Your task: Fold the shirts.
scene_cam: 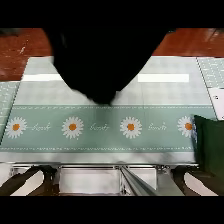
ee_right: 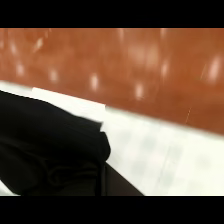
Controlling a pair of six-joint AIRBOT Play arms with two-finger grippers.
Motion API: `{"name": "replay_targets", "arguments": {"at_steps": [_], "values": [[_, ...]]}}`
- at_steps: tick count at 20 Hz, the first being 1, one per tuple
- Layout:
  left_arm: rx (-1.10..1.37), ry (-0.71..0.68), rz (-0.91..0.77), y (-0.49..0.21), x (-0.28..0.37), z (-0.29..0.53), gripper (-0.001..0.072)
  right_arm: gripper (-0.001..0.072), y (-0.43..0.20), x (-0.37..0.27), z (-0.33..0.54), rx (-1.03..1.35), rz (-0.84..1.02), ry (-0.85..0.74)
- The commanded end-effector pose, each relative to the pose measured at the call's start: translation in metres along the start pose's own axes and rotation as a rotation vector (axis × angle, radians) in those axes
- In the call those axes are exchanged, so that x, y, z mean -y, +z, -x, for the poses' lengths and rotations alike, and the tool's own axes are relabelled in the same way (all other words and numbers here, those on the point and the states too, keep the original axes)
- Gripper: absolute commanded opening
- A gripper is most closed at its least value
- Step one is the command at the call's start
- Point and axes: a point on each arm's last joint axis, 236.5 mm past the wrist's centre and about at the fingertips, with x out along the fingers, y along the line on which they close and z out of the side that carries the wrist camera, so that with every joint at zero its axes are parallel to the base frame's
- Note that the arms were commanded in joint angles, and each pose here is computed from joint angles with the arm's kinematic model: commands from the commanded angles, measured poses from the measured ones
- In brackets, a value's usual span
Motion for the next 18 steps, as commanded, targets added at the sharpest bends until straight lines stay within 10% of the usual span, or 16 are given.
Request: {"name": "replay_targets", "arguments": {"at_steps": [1, 9, 18], "values": [[0.288, 0.047, -0.267, 0.070, 0.095, 0.093, 0.0021, 0.0027, 0.045, -0.032, 0.108, 0.209, 0.144, -0.112], [0.185, 0.011, -0.462, -0.007, 0.198, 0.149, 0.0021, 0.0027, 0.018, -0.093, 0.215, 0.310, 0.252, -0.132], [-0.129, 0.020, -0.211, -0.084, 0.118, 0.114, 0.0021, 0.0027, -0.054, -0.089, 0.111, -0.058, 0.124, 0.125]]}}
